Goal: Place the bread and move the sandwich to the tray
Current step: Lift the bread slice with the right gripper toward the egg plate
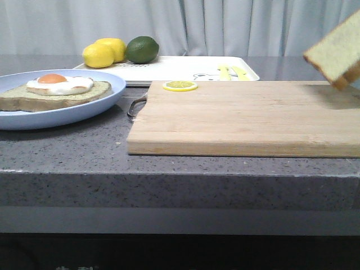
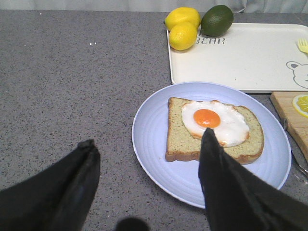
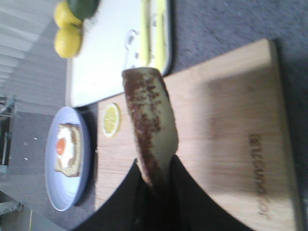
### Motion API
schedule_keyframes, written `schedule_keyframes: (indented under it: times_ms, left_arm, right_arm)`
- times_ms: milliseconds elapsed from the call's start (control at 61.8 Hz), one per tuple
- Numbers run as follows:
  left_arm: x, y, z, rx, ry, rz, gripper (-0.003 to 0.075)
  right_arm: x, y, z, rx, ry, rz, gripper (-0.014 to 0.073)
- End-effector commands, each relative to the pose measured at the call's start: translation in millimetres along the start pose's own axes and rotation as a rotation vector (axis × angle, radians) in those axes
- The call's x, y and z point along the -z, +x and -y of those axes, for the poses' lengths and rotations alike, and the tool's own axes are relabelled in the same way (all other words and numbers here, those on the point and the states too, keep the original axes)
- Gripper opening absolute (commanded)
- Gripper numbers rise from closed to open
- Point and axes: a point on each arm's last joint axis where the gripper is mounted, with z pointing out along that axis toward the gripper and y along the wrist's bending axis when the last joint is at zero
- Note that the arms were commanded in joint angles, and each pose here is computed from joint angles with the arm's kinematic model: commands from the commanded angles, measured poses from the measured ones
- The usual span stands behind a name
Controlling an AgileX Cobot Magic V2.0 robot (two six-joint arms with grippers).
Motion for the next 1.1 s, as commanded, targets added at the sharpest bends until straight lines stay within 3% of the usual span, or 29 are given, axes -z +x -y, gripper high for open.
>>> schedule_keyframes:
  times_ms: [0, 259, 631, 809, 1083]
  left_arm:
    - [4, -15, 1, 0.007, 0.012, 0.109, 0.0437]
    - [4, -16, 1, 0.007, 0.012, 0.117, 0.0437]
    - [4, -16, 1, 0.007, 0.012, 0.117, 0.0437]
    - [4, -16, 2, 0.009, 0.014, 0.117, 0.0437]
    - [4, -16, 2, 0.009, 0.014, 0.117, 0.0437]
  right_arm:
    - [17, 11, -51, 0.073, -0.221, -0.008, -0.0068]
    - [3, 35, -116, 0.14, -0.472, -0.048, -0.0068]
    - [-58, 74, -178, 0.135, -0.515, -0.016, -0.0068]
    - [-84, 89, -198, 0.014, -0.551, -0.004, -0.0068]
    - [-150, 116, -198, -0.214, -0.545, -0.136, -0.0068]
